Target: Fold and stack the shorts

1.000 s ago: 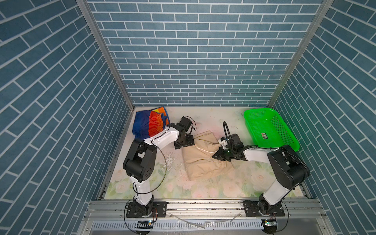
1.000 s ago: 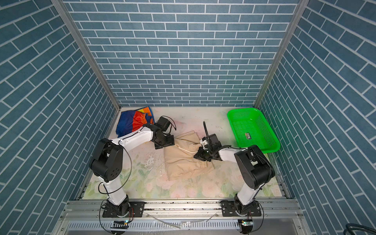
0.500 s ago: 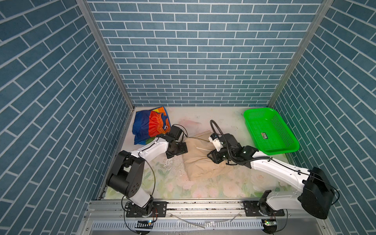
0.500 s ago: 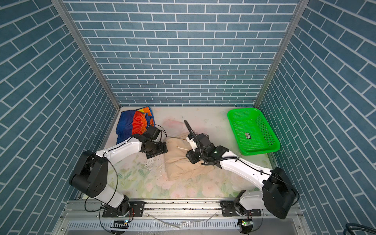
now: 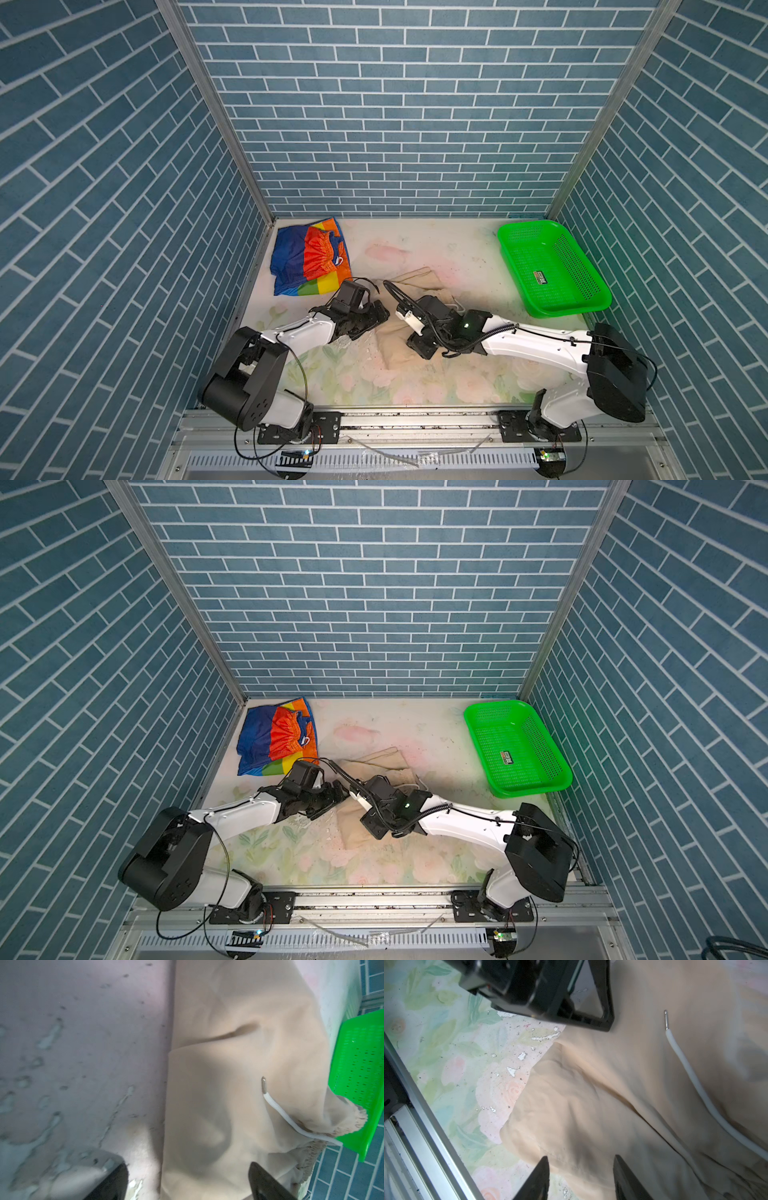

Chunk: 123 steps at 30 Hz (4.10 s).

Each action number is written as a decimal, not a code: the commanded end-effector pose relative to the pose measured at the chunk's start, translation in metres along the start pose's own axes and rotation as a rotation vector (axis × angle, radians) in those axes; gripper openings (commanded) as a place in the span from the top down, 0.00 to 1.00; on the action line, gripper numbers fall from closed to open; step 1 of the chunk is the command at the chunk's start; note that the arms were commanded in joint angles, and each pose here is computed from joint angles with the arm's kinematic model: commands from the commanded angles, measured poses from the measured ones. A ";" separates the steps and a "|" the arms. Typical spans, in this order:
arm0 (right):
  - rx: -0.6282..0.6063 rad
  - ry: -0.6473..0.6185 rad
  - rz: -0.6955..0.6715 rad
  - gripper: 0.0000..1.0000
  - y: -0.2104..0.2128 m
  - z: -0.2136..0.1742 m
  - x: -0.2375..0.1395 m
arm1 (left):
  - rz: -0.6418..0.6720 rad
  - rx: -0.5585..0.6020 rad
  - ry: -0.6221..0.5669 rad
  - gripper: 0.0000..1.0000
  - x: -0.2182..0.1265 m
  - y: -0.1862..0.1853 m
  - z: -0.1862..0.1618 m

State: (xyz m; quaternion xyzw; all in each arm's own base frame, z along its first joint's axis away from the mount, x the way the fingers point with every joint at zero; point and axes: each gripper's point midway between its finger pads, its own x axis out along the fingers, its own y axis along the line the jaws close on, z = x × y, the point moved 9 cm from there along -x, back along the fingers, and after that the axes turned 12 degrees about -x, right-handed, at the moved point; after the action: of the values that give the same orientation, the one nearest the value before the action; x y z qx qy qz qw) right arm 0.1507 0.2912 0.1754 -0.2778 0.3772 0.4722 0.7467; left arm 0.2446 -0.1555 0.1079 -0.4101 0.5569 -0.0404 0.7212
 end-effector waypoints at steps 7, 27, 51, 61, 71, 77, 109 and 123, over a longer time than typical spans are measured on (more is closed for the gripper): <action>0.041 -0.051 -0.108 0.48 -0.014 -0.004 -0.018 | 0.034 -0.050 0.084 0.83 0.053 0.008 -0.010; 0.276 -0.076 -0.178 0.48 -0.054 -0.052 -0.026 | 0.163 0.150 -0.103 1.00 0.019 -0.104 0.142; 0.348 -0.067 -0.161 0.50 -0.072 -0.067 -0.001 | 0.410 0.254 -0.292 1.00 -0.066 -0.140 0.273; 0.370 -0.050 -0.144 0.51 -0.078 -0.071 0.010 | 0.454 0.259 -0.294 1.00 -0.088 -0.127 0.290; 0.387 -0.048 -0.128 0.51 -0.080 -0.072 0.017 | 0.445 0.264 -0.304 1.00 -0.106 -0.128 0.292; 0.400 -0.042 -0.121 0.51 -0.081 -0.075 0.021 | 0.405 0.233 -0.346 1.00 -0.134 -0.129 0.296; 0.453 -0.031 -0.160 0.50 -0.091 -0.070 0.011 | 0.436 -0.210 -0.222 0.36 -0.089 0.099 0.353; 0.469 -0.077 -0.144 0.48 -0.095 -0.055 0.004 | 0.377 -0.192 -0.288 0.19 -0.137 0.067 0.324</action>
State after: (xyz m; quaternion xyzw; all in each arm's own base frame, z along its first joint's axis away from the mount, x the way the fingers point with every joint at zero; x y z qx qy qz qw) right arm 0.2174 0.2097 0.1295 -0.1233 0.4387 0.3283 0.8274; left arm 0.4440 0.1382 0.1522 -0.3625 0.5456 0.2130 0.7249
